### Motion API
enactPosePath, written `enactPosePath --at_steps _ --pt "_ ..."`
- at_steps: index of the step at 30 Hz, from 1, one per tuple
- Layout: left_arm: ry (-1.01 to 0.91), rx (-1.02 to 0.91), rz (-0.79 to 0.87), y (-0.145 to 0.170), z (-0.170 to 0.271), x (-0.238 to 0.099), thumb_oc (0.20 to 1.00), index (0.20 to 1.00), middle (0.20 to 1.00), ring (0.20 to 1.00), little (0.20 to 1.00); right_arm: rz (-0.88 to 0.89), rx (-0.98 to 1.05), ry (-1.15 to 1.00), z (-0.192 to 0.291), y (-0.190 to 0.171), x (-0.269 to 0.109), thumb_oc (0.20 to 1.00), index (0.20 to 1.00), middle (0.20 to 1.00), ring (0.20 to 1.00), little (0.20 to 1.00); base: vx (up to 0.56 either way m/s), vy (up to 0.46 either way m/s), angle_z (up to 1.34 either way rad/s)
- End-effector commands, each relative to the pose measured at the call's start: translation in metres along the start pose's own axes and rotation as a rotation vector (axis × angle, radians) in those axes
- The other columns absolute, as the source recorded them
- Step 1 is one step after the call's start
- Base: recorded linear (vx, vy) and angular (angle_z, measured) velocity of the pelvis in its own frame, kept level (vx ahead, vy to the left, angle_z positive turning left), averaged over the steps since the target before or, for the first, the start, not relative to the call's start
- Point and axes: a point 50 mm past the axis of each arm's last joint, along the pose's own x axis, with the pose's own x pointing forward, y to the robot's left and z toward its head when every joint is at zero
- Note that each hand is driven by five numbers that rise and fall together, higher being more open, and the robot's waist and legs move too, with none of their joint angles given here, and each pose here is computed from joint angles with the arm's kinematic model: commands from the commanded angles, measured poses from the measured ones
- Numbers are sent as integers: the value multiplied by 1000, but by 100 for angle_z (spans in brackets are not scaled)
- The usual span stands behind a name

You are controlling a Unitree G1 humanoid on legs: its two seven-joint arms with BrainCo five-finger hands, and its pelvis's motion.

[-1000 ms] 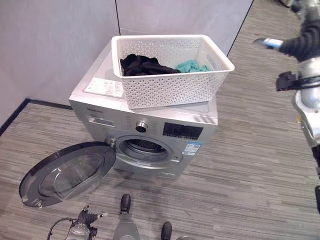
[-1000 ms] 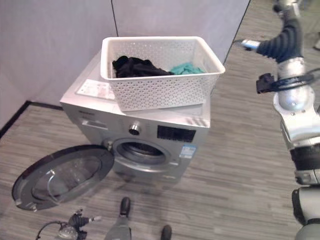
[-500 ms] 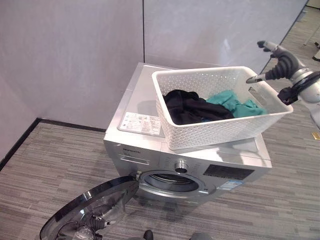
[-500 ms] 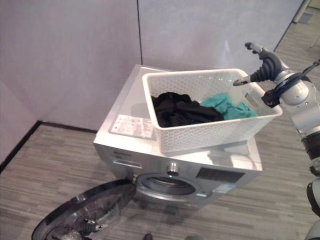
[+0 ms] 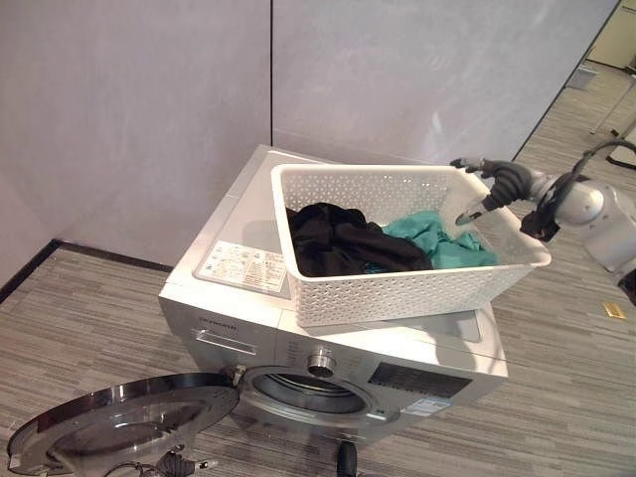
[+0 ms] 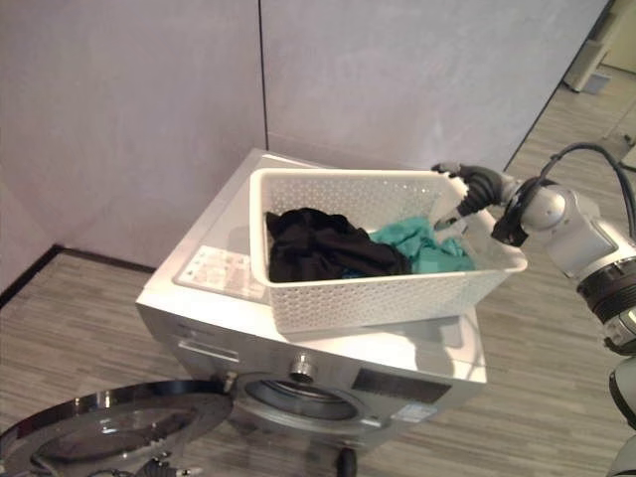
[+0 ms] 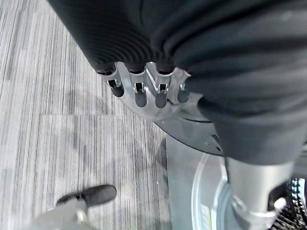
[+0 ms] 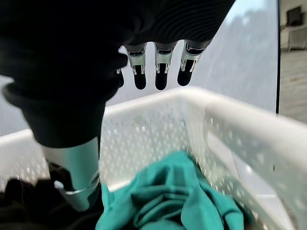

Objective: Grab the laundry basket,head to the washer,open it,put in the laundry and shut it.

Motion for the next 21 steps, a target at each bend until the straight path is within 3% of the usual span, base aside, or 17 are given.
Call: enactPosePath --at_steps 1,11,21 --pt "-66 4 -5 3 17 2 1000 1000 1000 1000 1000 -50 -56 -55 19 -39 -14 1000 1000 1000 1000 1000 0 0 0" --pt "-28 20 -26 -2 4 0 1000 1000 1000 1000 1000 156 -167 -65 30 -6 0 1000 1000 1000 1000 1000 13 -17 3" --pt "-109 8 12 9 29 3 1000 1000 1000 1000 1000 223 -213 136 -18 17 -1 1000 1000 1000 1000 1000 -74 -28 17"
